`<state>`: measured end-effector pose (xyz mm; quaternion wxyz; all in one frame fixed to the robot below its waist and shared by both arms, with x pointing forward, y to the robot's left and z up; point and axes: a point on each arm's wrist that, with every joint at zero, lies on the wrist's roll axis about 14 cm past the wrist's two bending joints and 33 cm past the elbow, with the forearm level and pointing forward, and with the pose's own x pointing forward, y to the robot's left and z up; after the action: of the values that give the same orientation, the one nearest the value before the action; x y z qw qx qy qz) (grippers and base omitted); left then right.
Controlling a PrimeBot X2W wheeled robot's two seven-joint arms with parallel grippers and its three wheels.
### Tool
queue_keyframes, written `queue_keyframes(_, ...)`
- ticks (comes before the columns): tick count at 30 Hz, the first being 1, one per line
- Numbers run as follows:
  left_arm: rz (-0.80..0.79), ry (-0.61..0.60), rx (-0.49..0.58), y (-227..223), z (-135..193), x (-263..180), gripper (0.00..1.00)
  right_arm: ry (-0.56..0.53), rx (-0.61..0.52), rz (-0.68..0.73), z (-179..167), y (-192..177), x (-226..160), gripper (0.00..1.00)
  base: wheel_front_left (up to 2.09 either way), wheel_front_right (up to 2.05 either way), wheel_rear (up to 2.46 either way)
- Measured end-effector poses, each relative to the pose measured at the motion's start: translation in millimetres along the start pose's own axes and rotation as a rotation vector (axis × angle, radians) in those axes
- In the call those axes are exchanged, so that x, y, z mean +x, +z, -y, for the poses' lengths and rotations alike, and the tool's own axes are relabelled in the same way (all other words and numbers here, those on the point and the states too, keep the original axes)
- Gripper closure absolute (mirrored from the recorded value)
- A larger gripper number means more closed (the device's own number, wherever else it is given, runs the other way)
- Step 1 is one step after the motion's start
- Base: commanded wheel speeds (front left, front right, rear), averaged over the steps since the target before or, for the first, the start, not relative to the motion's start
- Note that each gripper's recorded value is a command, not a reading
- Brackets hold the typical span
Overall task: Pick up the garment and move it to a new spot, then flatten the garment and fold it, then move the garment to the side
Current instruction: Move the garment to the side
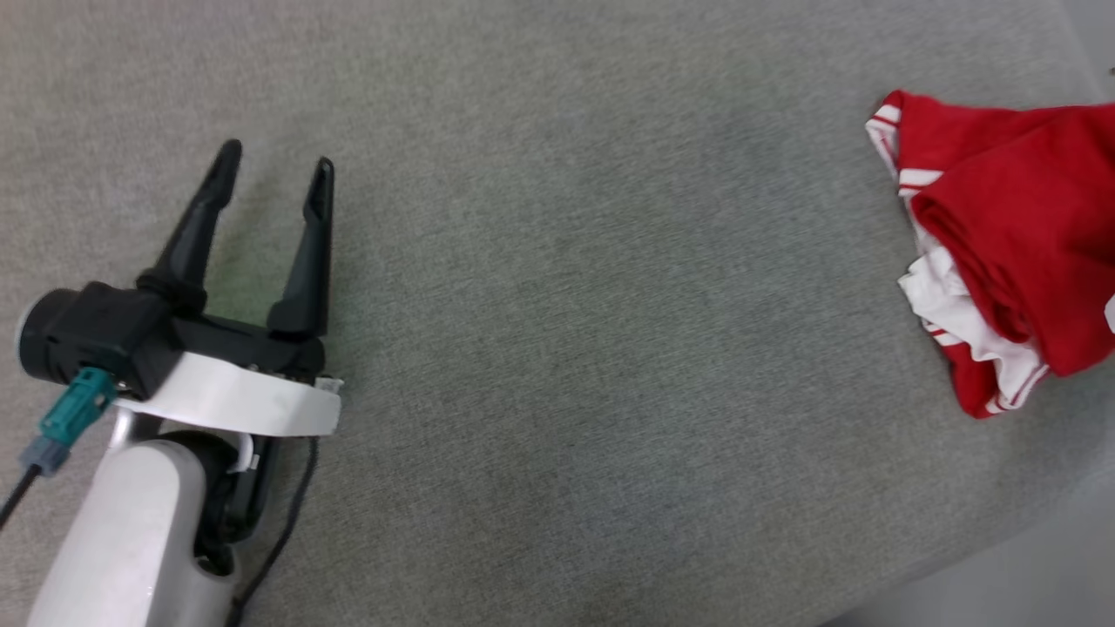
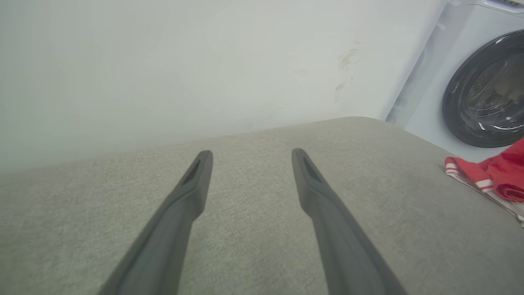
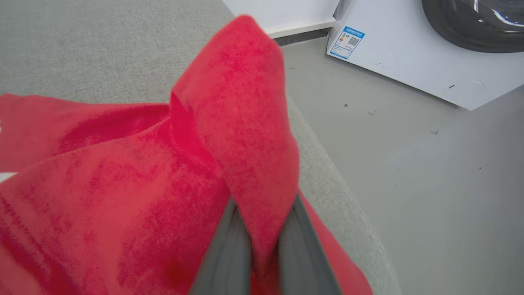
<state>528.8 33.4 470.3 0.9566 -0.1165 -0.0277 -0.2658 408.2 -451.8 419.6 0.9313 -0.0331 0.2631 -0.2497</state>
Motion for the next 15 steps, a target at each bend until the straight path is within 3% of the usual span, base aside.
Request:
queue_keyframes(2, -0.015, 0.009, 0.005, -7.7, -7.8, 0.0, 0.0, -0.004, 0.002, -0.026, -3.7, -11.1, 7.0, 1.0, 0.0, 0.0, 0.0)
queue_keyframes(5, -0.034, 0.02, 0.003, -16.7, -13.3, -1.7, 0.0, -0.014, -0.009, -0.034, -4.0, -18.1, 13.9, 0.0, 0.0, 0.0, 0.0)
queue_keyframes(15, -0.01, 0.041, 0.004, -0.3, -6.1, -10.0, 0.0, -0.059, -0.045, 0.183, 22.3, 31.7, -2.6, 0.0, 0.0, 0.0, 0.0)
